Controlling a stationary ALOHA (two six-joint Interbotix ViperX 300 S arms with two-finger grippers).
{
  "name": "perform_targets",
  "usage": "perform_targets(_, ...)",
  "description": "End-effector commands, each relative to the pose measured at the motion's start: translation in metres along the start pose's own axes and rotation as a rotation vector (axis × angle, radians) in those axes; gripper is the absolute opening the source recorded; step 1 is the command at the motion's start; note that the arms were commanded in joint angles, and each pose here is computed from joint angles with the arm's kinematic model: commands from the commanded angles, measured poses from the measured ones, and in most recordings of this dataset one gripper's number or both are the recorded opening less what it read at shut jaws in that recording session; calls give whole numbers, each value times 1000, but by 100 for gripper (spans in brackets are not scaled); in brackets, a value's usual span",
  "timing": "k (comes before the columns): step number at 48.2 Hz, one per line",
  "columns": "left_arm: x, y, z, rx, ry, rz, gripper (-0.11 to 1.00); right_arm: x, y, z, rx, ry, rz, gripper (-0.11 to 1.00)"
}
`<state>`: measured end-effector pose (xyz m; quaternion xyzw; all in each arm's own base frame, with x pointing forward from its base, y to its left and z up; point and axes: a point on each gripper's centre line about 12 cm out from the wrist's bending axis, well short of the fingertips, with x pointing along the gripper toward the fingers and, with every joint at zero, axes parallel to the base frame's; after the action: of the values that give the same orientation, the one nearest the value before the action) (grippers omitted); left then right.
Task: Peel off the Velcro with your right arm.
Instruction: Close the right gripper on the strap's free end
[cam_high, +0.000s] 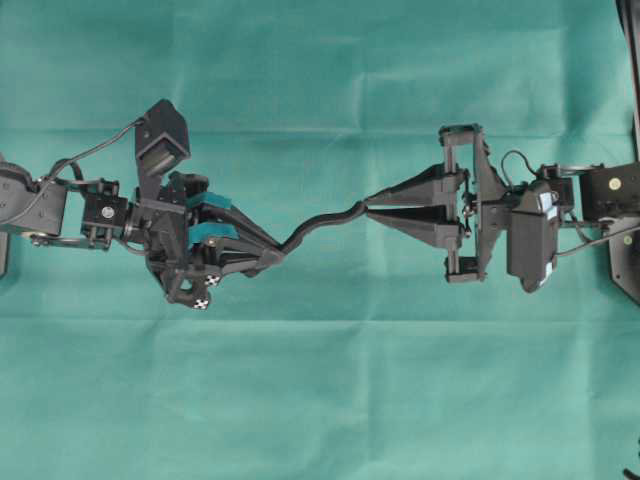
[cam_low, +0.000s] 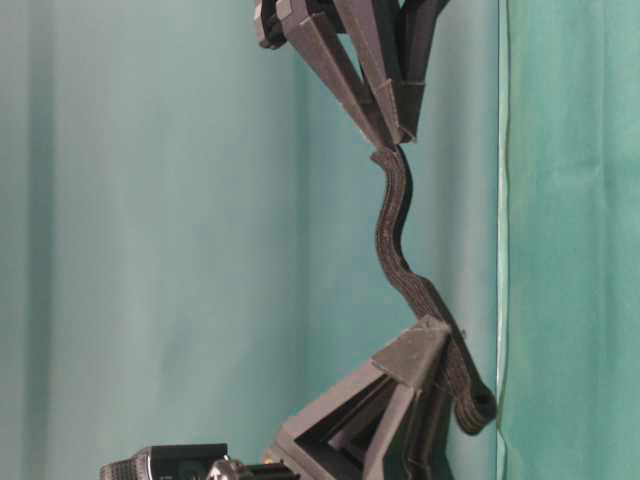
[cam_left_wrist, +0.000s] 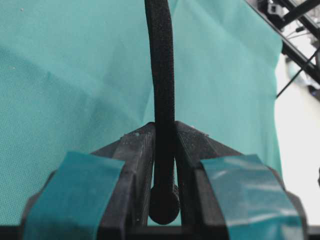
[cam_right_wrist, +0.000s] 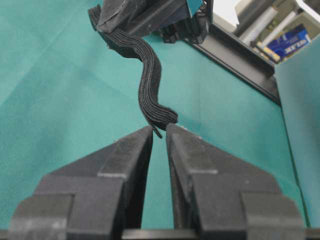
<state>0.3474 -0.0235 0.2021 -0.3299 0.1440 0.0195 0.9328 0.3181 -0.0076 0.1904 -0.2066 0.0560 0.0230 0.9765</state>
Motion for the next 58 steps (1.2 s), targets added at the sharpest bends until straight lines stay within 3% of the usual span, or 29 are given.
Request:
perform_targets(1, -3, -7, 10, -2, -35, -24, 10, 1, -2, 7, 0, -24, -7, -5)
perform_targets(36, -2, -6, 14, -6, -46, -24, 10, 6, 4, 0, 4, -6, 13, -5)
perform_targets(58, -3, -11, 20, -12, -92, -59, 10, 15, -3, 16, 1, -63, -11, -5)
